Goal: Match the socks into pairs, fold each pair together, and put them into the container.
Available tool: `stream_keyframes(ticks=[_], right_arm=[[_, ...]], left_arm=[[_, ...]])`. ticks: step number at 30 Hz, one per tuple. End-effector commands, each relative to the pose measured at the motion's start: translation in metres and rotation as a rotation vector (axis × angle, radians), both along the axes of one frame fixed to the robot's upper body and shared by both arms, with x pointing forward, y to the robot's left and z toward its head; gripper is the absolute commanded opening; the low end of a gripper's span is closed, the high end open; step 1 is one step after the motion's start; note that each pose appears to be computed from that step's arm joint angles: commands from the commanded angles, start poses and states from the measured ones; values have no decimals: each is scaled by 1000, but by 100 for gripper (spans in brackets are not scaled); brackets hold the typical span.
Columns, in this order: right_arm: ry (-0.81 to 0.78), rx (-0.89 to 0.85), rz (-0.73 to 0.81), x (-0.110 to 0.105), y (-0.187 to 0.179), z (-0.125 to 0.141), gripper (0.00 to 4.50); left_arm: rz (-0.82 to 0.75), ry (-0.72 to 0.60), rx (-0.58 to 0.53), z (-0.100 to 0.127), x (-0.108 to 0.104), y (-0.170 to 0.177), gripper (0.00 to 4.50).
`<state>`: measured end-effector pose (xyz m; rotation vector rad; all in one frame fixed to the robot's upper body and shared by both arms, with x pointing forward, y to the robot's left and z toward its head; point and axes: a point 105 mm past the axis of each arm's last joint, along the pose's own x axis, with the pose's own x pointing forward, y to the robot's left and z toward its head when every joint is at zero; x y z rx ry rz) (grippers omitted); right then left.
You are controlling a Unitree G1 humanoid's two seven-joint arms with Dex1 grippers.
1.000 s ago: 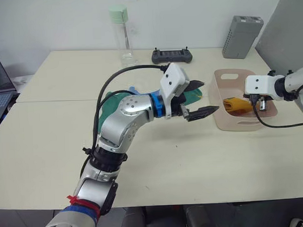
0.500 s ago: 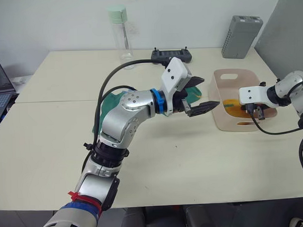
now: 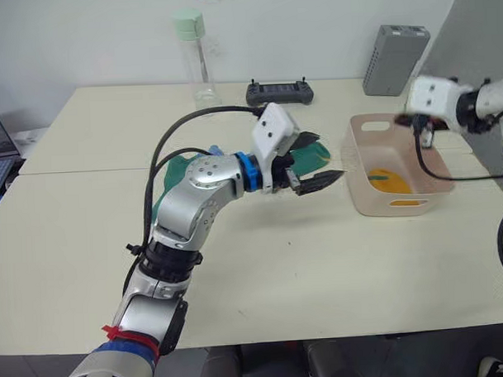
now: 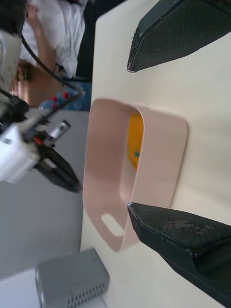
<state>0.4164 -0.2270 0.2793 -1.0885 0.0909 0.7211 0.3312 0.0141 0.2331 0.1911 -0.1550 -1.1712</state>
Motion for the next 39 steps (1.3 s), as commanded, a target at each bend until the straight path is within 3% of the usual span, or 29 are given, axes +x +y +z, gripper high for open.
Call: stream_keyframes(ticks=[1, 6, 10, 16, 21, 24, 32, 39], right_arm=[[-43, 329, 122, -16, 46, 19, 130], [-7, 645, 190, -53, 106, 1, 304], [39, 723, 169, -77, 135, -39, 448], [114, 762, 35, -103, 139, -110, 448], [131, 807, -108, -120, 124, -148, 448], [219, 841, -169, -133, 115, -171, 448], [196, 839, -196, -134, 107, -171, 448], [296, 840, 22, -134, 136, -143, 448]], left_arm=[[133, -63, -25, 2, 6, 29, 450], [301, -22, 1, -29, 10, 69, 450], [405, 8, -12, -52, 3, 91, 450], [516, 57, -31, -91, -21, 113, 450], [615, 75, -55, -109, -38, 130, 450], [684, 88, -36, -126, -50, 141, 450], [695, 107, -21, -138, -61, 144, 450], [621, 31, 64, -123, -56, 162, 450]])
